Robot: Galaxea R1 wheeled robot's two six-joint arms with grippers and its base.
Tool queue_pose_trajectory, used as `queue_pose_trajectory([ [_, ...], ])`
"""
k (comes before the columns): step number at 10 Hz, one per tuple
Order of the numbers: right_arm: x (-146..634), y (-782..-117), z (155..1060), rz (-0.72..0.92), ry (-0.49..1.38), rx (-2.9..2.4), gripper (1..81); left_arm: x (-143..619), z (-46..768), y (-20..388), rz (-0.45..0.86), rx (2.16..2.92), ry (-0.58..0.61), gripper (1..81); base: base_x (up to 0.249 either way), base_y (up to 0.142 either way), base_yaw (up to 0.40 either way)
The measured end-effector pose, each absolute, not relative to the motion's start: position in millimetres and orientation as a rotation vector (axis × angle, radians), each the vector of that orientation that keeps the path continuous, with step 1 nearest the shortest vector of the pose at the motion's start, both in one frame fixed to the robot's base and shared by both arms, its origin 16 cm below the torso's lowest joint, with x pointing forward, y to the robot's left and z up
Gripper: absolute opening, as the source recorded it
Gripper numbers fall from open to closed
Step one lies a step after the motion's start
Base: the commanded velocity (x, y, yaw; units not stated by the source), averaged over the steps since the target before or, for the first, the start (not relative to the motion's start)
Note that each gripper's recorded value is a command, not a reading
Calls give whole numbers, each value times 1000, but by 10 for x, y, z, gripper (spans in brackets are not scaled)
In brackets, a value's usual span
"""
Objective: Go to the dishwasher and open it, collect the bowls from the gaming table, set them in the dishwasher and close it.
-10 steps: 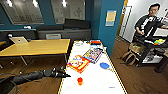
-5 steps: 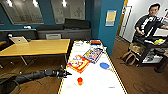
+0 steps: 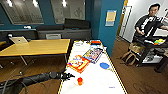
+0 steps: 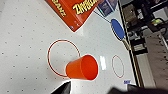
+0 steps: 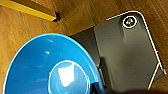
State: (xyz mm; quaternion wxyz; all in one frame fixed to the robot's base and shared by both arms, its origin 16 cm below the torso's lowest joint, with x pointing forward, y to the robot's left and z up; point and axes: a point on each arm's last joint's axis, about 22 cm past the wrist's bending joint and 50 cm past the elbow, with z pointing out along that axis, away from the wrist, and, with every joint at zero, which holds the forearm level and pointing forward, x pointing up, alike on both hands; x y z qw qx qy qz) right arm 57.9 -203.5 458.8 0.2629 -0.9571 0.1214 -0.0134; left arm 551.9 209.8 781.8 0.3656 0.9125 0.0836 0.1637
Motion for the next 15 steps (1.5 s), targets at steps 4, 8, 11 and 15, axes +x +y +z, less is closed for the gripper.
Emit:
queue_pose_trajectory([
  [4,577,-1998,4589,-36,327,-2584,10,5445,7678,1858,319,2380,168,811,0,0,0],
  [8,576,-1967,4583,-35,327,-2583,10,5479,7659,1951,181,2443,242,811,0,0,0],
  [11,579,-1981,4579,-35,327,-2585,10,5591,7671,1946,181,2441,313,811,0,0,0],
  [15,582,-1963,4579,-35,327,-2583,10,5719,7583,1985,170,2439,459,811,0,0,0],
])
